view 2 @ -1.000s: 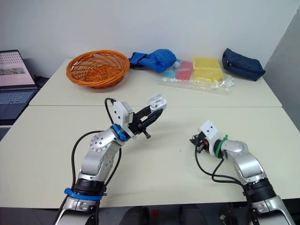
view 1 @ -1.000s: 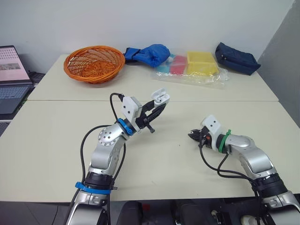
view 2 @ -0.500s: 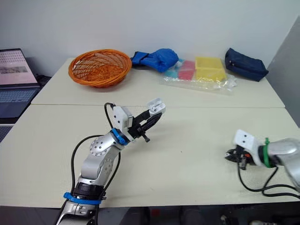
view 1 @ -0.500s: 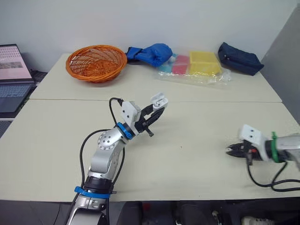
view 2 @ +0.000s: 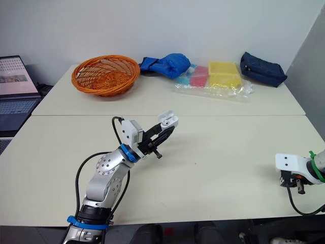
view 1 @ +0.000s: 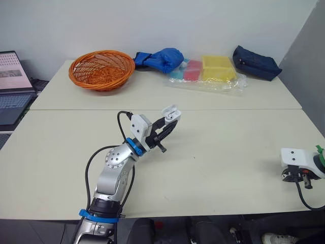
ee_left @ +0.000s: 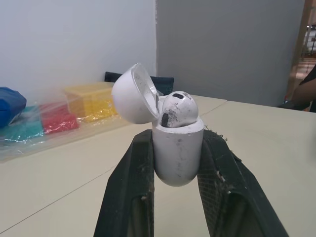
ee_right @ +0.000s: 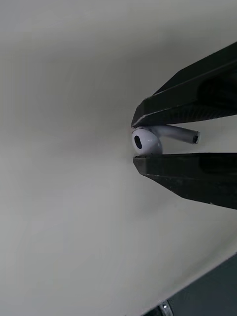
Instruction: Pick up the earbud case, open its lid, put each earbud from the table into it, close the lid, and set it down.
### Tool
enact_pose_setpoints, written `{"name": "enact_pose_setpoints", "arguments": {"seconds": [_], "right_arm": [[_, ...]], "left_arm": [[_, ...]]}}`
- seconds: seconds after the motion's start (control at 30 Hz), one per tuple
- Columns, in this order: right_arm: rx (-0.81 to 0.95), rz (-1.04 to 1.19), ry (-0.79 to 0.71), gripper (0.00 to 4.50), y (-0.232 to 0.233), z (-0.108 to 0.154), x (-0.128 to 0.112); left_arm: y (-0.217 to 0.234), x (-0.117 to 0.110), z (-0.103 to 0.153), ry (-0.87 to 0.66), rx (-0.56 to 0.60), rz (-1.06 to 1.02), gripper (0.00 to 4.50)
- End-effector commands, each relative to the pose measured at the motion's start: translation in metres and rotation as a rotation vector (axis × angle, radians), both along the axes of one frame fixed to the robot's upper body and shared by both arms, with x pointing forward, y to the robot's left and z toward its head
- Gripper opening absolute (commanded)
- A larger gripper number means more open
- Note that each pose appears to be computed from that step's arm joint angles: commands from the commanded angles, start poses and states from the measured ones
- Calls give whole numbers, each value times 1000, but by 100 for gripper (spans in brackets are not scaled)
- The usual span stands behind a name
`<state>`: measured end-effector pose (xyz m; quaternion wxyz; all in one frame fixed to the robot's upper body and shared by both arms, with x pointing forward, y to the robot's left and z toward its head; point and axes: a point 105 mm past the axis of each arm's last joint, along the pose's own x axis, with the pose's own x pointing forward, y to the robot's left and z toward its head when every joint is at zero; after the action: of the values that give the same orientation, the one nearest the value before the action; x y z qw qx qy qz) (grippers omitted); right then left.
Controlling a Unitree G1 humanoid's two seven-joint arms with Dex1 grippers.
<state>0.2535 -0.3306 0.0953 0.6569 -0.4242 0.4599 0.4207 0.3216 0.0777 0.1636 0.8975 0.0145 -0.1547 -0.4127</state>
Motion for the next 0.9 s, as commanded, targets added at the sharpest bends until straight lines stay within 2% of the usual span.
{"name": "enact_pose_setpoints", "arguments": {"seconds": [0.03,0.7,0.9], "right_arm": [[-17,-18,8,41,-7,-1,-1],[-34,-87,97,41,-26,-10,-26],[16,-81,32,41,-17,-16,-17]], "left_arm": [[-3,-7,14,-47,-18,-12,80],[-5,-11,16,-38,3,-40,80],[-3,-10,18,-43,7,-43,80]]}}
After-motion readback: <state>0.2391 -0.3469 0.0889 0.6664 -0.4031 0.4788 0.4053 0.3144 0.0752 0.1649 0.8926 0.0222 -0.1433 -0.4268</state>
